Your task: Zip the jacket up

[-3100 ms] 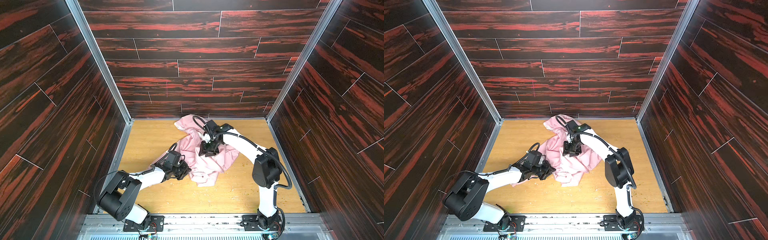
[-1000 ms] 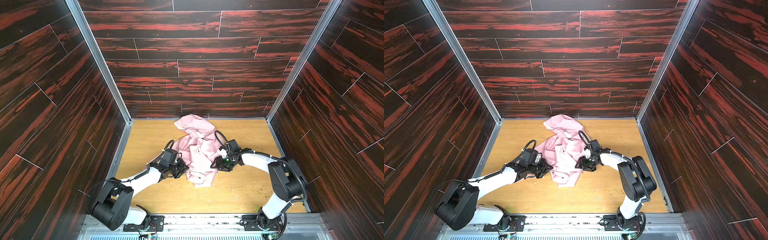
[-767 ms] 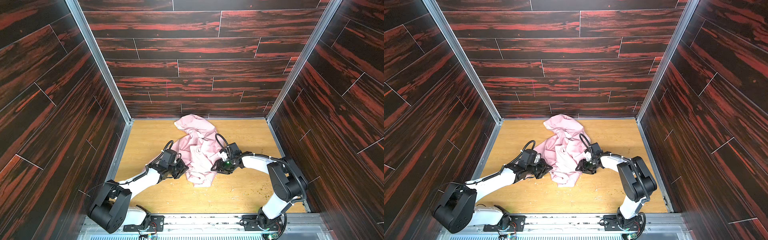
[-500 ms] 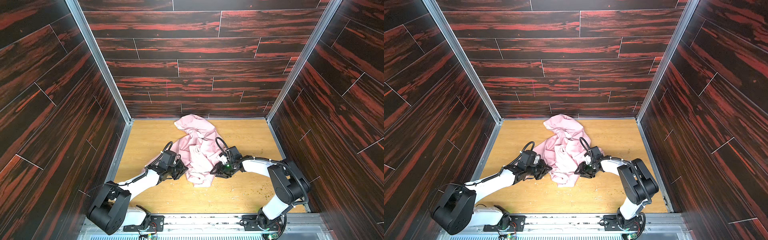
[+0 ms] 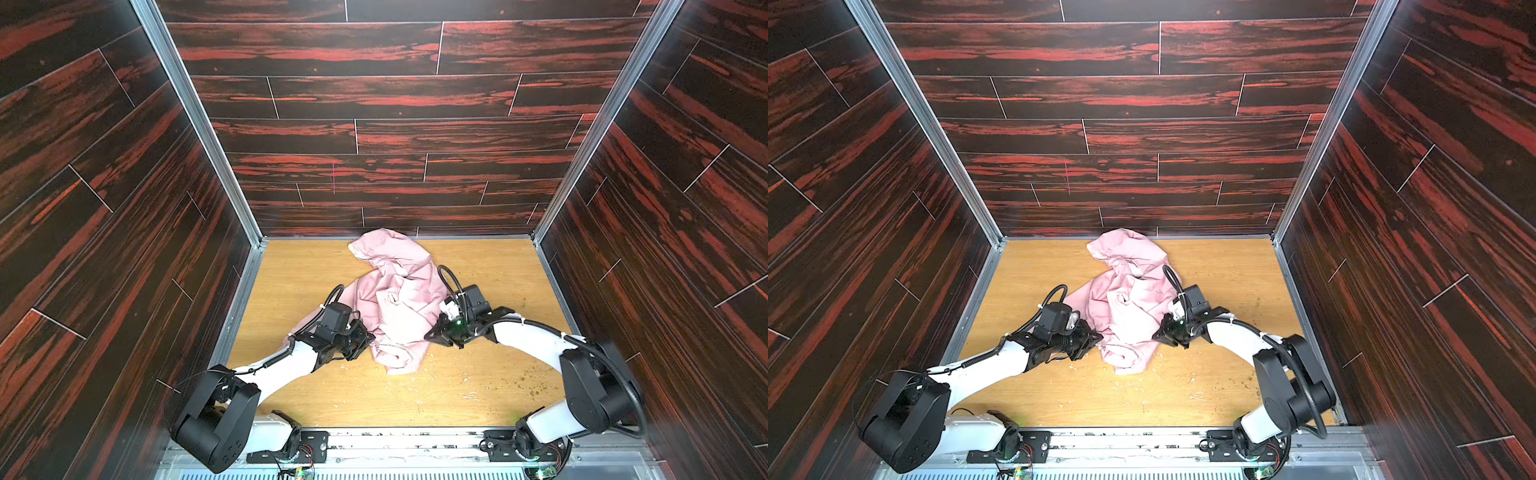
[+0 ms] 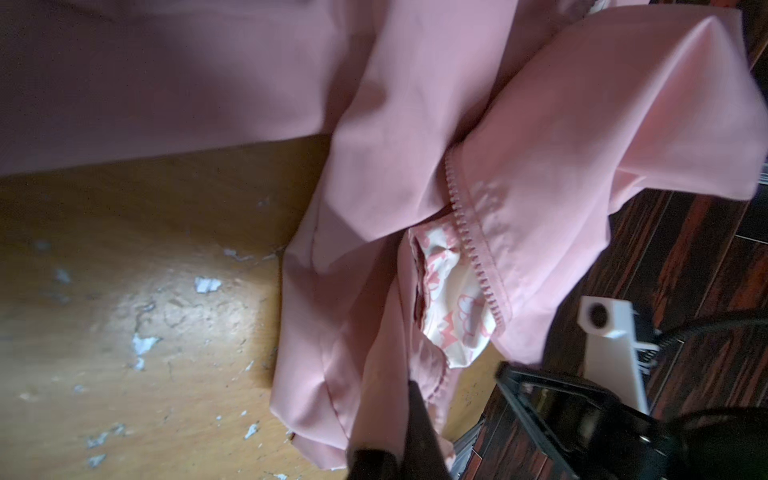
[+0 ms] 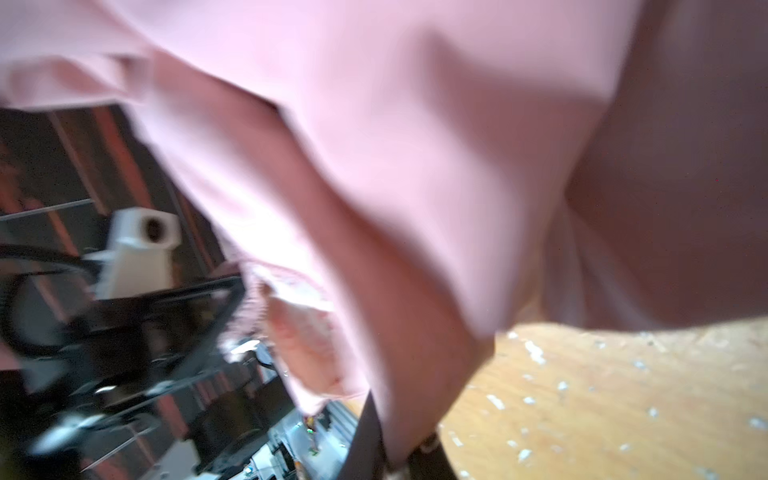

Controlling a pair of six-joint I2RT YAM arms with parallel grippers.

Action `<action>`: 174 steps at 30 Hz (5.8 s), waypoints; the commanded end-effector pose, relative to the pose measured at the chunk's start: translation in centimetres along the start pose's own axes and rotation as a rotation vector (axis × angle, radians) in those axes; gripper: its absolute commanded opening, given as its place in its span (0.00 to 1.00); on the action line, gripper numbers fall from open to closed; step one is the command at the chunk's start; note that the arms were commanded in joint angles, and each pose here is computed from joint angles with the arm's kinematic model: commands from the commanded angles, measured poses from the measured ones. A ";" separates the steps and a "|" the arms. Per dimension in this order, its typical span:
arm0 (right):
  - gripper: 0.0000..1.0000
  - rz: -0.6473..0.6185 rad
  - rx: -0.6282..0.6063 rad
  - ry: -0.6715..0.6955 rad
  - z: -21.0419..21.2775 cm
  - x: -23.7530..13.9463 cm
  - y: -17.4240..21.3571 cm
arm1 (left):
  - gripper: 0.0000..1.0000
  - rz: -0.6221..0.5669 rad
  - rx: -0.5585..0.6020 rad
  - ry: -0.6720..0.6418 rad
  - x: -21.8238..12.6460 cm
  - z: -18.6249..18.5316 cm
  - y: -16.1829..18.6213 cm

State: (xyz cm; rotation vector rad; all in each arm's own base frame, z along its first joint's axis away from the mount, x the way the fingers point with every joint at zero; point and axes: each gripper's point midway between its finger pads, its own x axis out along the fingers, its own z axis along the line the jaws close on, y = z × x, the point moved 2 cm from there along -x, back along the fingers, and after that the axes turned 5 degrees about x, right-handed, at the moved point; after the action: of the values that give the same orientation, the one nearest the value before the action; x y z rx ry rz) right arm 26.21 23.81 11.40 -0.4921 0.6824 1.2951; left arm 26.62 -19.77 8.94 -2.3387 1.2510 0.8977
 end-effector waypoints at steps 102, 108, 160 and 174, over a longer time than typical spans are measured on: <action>0.34 -0.196 0.114 -0.639 6.5 9.8 10.7 | 0.00 0.075 -0.092 0.129 4.9 4.4 -1.3; 0.27 -0.199 0.082 -0.659 6.9 10.1 10.7 | 0.00 0.076 -0.088 0.123 4.7 4.5 -1.1; 0.00 -0.479 -0.208 -0.289 13.7 -3.0 -1.6 | 0.00 0.036 0.061 0.404 -1.2 -8.8 -4.2; 0.00 -0.811 -0.417 -0.494 21.6 -16.3 -9.7 | 0.00 0.042 0.145 1.184 -12.1 -30.9 -9.0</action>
State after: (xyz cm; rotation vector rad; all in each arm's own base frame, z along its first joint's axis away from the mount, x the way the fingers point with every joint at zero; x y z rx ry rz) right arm 37.53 24.78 35.14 -0.6536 -0.0831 0.7375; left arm 41.49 -25.25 32.62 -2.7347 1.5655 -0.3329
